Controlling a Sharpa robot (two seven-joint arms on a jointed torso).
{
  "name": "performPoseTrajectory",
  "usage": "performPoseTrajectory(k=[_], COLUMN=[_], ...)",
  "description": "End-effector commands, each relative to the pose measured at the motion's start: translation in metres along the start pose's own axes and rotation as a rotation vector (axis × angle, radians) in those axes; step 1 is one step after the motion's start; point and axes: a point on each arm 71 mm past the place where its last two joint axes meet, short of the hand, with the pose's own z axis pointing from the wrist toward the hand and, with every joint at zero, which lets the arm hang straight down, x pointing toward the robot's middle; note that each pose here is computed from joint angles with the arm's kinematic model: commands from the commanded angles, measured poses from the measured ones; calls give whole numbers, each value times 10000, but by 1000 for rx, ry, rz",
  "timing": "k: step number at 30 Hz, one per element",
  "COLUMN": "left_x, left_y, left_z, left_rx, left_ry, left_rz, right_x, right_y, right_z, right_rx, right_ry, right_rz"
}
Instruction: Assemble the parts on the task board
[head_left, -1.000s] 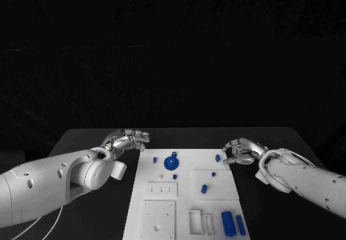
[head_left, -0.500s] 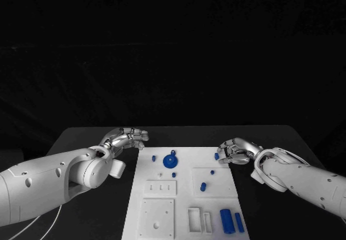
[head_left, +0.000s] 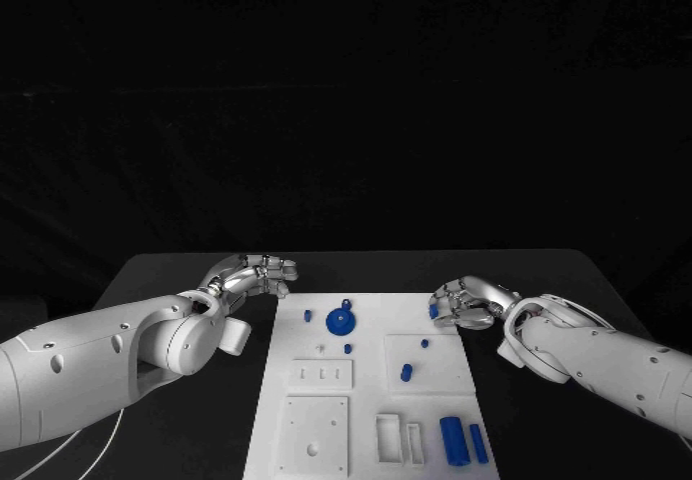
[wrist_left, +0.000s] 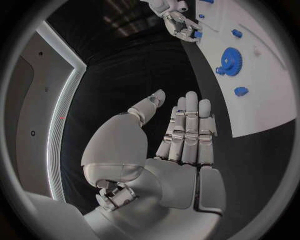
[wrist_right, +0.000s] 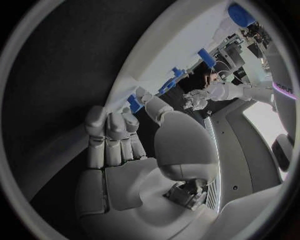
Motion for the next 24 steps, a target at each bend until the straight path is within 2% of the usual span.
performPoseTrajectory(k=[1,24], left_x=[25,21], left_y=[-18,-16], left_z=[4,3], left_rx=[13,10], left_ry=[18,18], left_rz=[0,0], right_x=[29,58], right_y=[17,35], right_z=[5,18], right_rx=[-15,-18], right_ry=[23,26], right_rz=[-5,-9])
